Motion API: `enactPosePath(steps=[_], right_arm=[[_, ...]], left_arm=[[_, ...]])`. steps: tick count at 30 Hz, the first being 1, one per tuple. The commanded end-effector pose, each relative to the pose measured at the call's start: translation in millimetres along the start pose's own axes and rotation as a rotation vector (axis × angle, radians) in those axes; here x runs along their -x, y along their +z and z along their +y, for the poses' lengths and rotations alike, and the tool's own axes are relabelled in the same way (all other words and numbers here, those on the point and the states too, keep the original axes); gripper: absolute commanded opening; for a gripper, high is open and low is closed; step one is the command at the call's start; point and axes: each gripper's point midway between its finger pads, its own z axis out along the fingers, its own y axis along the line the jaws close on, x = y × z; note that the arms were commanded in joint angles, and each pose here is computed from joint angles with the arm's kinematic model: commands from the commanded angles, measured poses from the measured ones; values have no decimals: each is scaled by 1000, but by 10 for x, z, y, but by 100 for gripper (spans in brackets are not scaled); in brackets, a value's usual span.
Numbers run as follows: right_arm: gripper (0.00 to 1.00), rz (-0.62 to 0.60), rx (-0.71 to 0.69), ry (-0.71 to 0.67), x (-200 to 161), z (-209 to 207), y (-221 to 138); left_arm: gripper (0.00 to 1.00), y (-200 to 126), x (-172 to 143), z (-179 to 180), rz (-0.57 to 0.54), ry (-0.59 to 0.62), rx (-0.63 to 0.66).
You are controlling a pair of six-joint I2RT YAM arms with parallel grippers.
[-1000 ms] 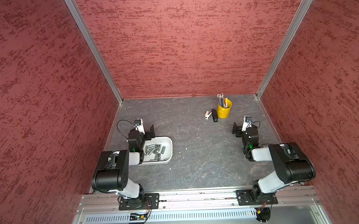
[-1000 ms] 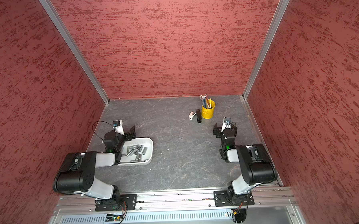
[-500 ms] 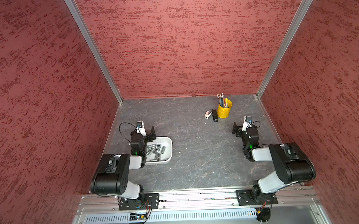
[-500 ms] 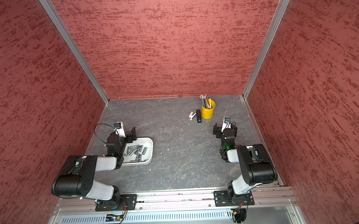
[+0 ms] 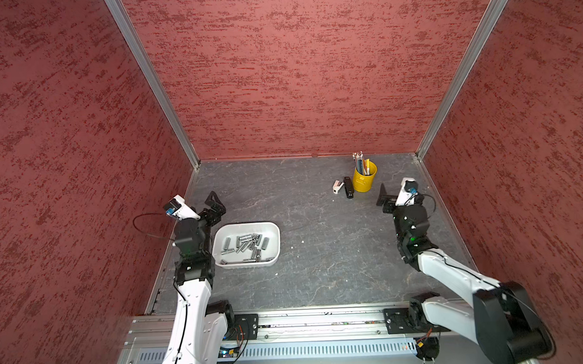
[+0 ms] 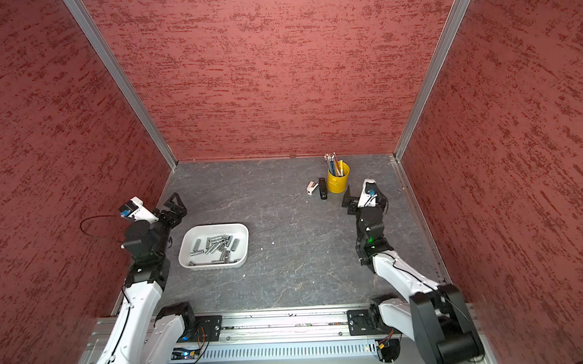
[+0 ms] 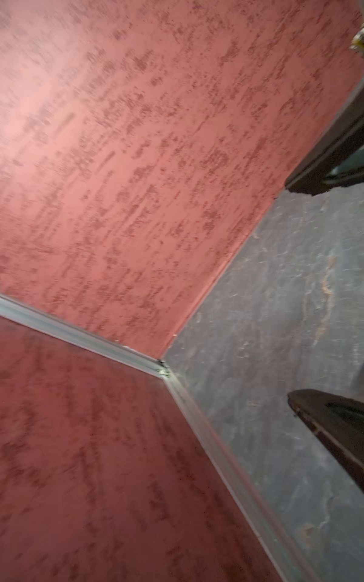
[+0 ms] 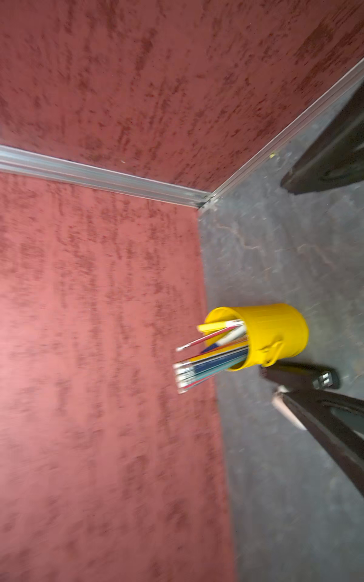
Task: Take out the socket from the storage box
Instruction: Move the storage box to the center of the board.
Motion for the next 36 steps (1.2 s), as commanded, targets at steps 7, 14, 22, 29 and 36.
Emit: enactPosePath(steps=[7, 14, 22, 29, 36], right_arm=[[92, 580, 238, 300, -234, 1218, -388], [92, 913, 437, 95, -845, 2670, -925], [92, 1076, 497, -101, -1535, 3526, -1347], [85, 1146, 451, -184, -1961, 3702, -1424], [84, 1186, 400, -257, -2311, 3746, -1360]], left_arm=[[100, -147, -770, 318, 518, -40, 223], [100, -122, -958, 192, 724, -69, 209], [100, -215, -851, 254, 729, 20, 257], [100, -253, -895, 326, 736, 32, 281], [100, -264, -897, 314, 741, 26, 277]])
